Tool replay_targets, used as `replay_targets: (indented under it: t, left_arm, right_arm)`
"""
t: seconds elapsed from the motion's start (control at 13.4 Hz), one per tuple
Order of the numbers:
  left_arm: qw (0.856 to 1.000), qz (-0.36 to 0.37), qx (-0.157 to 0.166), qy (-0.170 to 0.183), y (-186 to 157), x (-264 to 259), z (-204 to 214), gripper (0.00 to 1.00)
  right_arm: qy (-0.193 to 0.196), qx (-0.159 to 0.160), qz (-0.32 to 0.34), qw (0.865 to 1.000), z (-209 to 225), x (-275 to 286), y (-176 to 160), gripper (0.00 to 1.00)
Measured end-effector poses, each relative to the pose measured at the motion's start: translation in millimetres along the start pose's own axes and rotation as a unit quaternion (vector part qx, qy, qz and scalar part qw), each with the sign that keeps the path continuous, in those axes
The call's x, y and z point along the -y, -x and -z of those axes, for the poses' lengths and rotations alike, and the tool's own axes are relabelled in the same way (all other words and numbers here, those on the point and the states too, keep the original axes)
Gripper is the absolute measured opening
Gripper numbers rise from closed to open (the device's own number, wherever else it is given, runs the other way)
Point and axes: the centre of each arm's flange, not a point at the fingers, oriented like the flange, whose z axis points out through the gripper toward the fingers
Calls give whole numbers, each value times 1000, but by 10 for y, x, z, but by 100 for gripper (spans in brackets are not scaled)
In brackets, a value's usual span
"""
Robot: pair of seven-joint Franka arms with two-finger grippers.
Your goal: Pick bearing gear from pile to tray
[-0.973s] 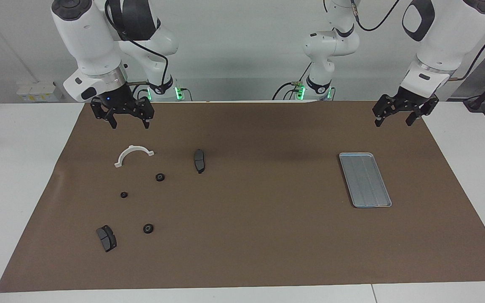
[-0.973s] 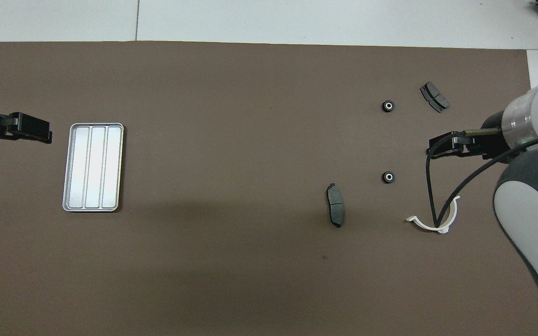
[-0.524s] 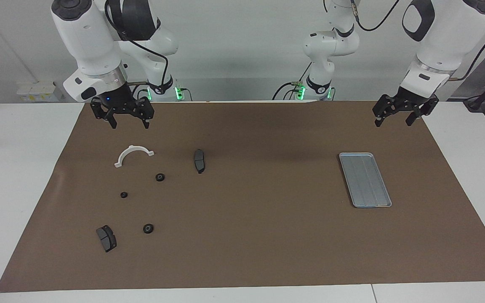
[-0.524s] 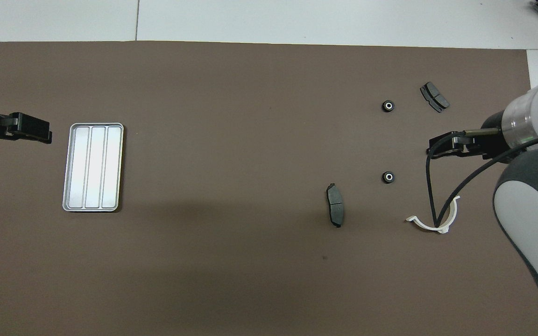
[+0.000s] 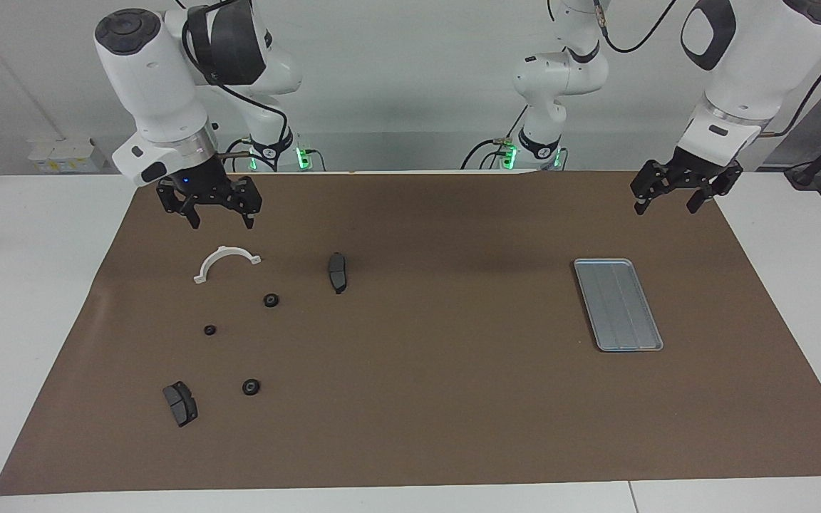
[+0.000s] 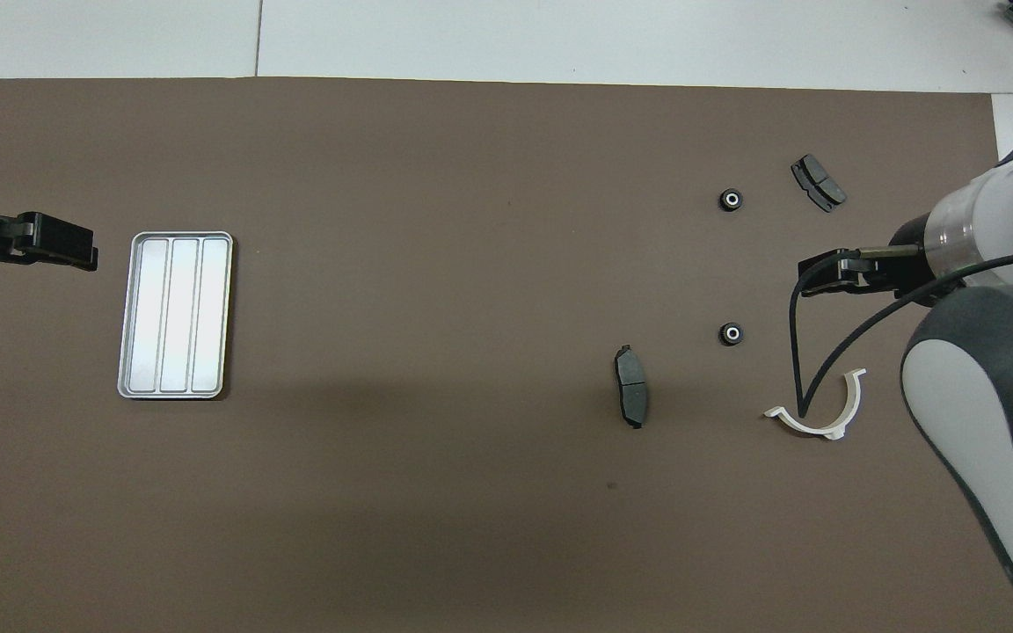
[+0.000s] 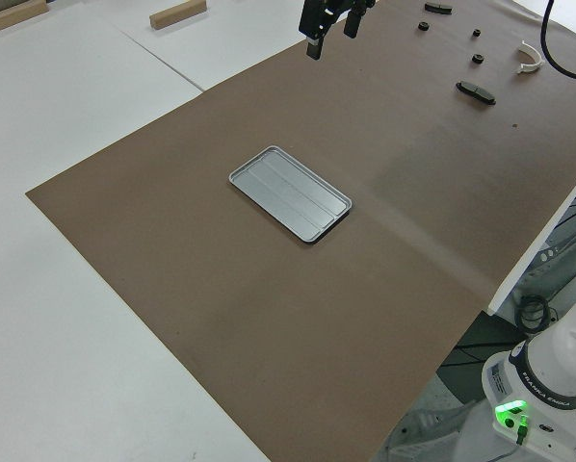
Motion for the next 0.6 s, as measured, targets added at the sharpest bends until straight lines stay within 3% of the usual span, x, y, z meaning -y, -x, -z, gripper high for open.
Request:
replay_targets:
  t: [0.6]
  left_arm:
    - [1000, 0, 0, 0, 0, 0, -1, 100]
  right_arm:
    - [-2, -4, 9, 1000, -1194, -22, 157, 100]
